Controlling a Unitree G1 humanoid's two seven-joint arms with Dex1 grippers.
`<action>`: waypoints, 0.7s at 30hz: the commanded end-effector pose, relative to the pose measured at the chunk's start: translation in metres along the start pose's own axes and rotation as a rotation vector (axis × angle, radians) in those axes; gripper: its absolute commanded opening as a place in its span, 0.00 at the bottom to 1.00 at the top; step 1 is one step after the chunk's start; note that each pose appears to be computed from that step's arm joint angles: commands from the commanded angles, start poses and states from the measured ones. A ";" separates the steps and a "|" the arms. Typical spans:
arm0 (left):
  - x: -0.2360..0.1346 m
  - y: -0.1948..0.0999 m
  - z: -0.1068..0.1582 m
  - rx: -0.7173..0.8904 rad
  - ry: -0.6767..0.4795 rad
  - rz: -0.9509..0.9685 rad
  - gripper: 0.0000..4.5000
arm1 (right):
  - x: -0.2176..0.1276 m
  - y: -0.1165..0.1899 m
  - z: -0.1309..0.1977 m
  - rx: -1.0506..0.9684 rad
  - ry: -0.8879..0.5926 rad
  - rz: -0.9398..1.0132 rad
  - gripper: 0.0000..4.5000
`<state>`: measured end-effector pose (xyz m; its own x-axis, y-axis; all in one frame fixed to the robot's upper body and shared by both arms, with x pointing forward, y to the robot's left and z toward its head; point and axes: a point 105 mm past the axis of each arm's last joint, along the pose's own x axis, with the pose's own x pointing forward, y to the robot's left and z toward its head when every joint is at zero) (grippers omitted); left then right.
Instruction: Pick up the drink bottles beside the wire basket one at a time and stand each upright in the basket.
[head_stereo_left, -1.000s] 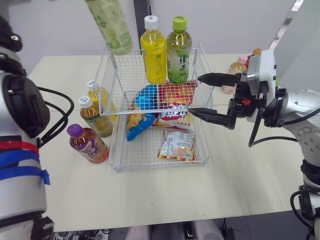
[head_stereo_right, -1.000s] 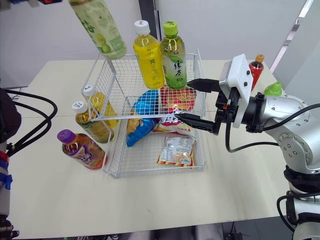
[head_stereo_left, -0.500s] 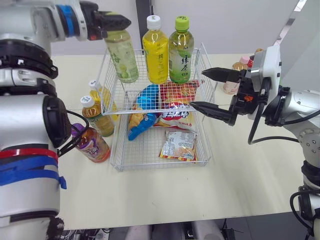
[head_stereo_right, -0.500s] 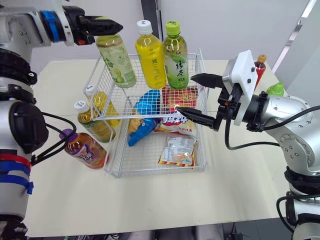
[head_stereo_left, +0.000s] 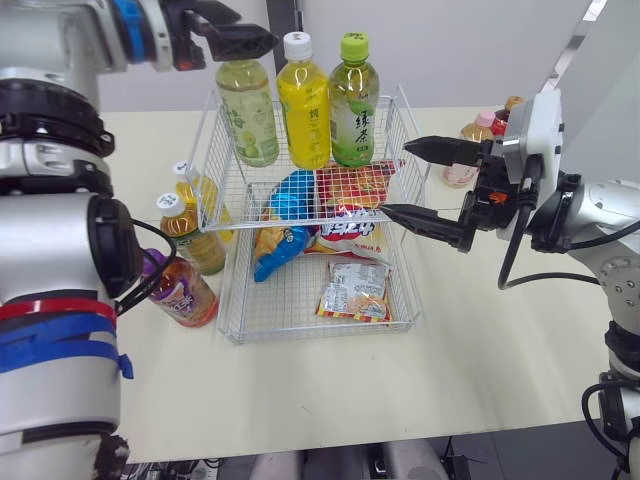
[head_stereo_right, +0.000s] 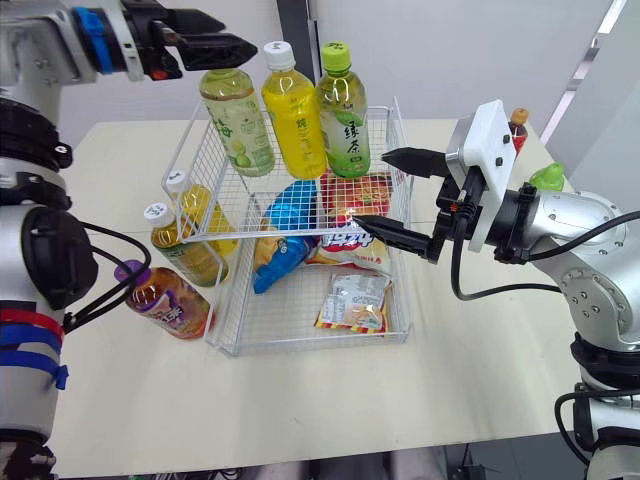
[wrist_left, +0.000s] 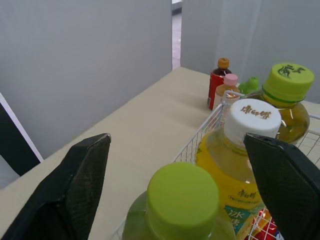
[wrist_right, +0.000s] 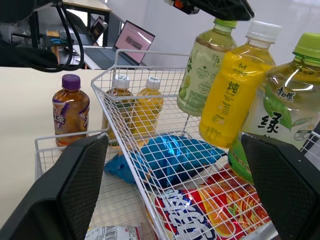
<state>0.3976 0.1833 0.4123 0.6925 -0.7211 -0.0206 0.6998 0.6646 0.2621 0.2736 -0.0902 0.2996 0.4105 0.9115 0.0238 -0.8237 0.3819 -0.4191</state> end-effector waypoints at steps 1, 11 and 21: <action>-0.029 0.004 0.025 0.057 -0.066 0.040 1.00 | -0.006 0.001 0.012 -0.050 -0.025 -0.002 1.00; -0.123 -0.020 0.020 0.090 -0.048 0.083 1.00 | -0.003 0.002 0.013 -0.083 -0.078 0.091 1.00; -0.189 -0.064 -0.054 -0.013 0.180 0.163 1.00 | 0.010 0.024 0.011 -0.077 -0.131 0.371 1.00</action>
<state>0.2516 0.2868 0.3382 0.7994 -0.5706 -0.1882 0.6002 0.7731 0.2052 0.2607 -0.0728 0.2952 0.0826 0.9964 -0.0175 -0.8855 0.0653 -0.4600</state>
